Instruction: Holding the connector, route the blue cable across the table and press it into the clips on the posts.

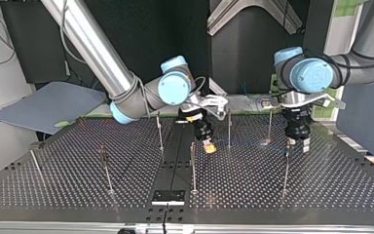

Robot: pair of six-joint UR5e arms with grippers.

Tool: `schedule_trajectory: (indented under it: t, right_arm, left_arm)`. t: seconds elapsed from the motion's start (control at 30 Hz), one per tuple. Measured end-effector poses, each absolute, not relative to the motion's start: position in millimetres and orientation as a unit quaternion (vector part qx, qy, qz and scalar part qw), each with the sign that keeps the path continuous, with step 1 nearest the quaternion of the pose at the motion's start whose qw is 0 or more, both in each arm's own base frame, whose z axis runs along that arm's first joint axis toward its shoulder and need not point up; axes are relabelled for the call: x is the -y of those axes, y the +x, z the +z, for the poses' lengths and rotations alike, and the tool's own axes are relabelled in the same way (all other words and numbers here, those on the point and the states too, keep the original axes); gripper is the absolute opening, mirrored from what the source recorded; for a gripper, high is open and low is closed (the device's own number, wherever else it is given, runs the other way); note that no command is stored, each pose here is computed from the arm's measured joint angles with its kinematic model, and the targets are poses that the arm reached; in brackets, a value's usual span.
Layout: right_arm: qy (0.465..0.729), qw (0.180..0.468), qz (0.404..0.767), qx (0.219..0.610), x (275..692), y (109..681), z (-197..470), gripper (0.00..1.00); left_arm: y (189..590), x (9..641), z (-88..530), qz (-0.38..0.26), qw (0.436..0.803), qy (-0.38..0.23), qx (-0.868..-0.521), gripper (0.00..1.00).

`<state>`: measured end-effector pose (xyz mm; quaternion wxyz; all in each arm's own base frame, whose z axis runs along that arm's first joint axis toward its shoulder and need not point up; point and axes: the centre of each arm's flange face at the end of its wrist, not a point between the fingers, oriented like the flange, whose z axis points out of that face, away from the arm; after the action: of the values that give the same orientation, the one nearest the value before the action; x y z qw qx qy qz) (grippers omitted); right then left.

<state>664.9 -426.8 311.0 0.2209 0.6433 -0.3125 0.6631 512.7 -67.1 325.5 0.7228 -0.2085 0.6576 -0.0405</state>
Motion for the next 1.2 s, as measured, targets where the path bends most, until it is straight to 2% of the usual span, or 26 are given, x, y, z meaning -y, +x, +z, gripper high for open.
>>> schedule_trajectory:
  t: [0.4,0.83,1.2]
  right_arm:
    - [0.648,0.229,0.65,0.325,444,649,299,0.0]
    - [0.649,0.235,0.641,0.335,458,636,292,0.0]
    - [0.652,0.234,0.638,0.336,458,635,291,0.0]
  left_arm:
    - [463,82,326,-0.053,0.697,-0.205,-0.686,1.0]
    - [424,103,352,-0.064,0.696,-0.185,-0.691,1.0]
    - [390,125,379,-0.058,0.703,-0.135,-0.696,1.0]
